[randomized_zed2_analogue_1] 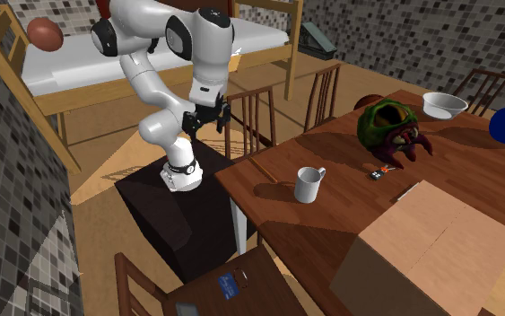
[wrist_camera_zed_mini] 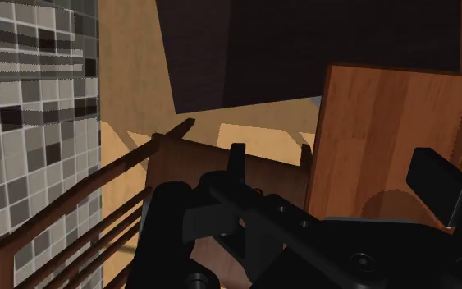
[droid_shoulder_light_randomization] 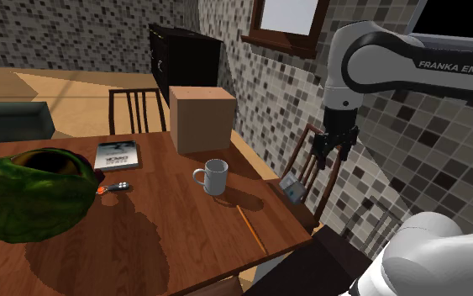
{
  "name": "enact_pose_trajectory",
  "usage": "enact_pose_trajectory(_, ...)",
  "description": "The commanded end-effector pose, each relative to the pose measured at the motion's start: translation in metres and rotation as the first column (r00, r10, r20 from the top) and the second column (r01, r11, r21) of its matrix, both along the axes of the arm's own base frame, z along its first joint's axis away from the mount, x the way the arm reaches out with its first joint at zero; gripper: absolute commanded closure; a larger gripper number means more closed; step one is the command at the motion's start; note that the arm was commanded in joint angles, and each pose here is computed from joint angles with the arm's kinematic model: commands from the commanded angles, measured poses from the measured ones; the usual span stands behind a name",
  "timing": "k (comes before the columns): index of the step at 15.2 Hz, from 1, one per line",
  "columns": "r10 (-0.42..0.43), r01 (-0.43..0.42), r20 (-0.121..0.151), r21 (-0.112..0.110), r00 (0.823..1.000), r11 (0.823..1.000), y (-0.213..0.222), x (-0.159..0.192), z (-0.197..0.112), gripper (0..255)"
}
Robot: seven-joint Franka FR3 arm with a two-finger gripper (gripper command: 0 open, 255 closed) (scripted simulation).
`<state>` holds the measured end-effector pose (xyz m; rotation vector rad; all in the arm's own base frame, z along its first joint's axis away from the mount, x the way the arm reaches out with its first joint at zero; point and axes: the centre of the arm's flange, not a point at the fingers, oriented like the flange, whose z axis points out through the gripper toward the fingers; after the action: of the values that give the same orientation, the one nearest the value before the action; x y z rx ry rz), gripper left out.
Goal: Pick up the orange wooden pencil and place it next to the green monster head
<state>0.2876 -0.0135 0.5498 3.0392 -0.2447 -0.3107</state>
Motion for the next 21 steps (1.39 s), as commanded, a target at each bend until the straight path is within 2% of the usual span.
enact_pose_trajectory(1, 0.0, 0.0, 0.0, 0.0, 1.0, 1.0, 0.0, 0.0, 0.0, 0)
enact_pose_trajectory(11, -0.058, 0.039, 0.133, 0.139, 0.989, 0.99, 0.059, 0.021, -0.092, 0)
enact_pose_trajectory(21, -0.131, 0.058, 0.253, 0.279, 0.958, 0.958, 0.129, 0.058, -0.171, 0)
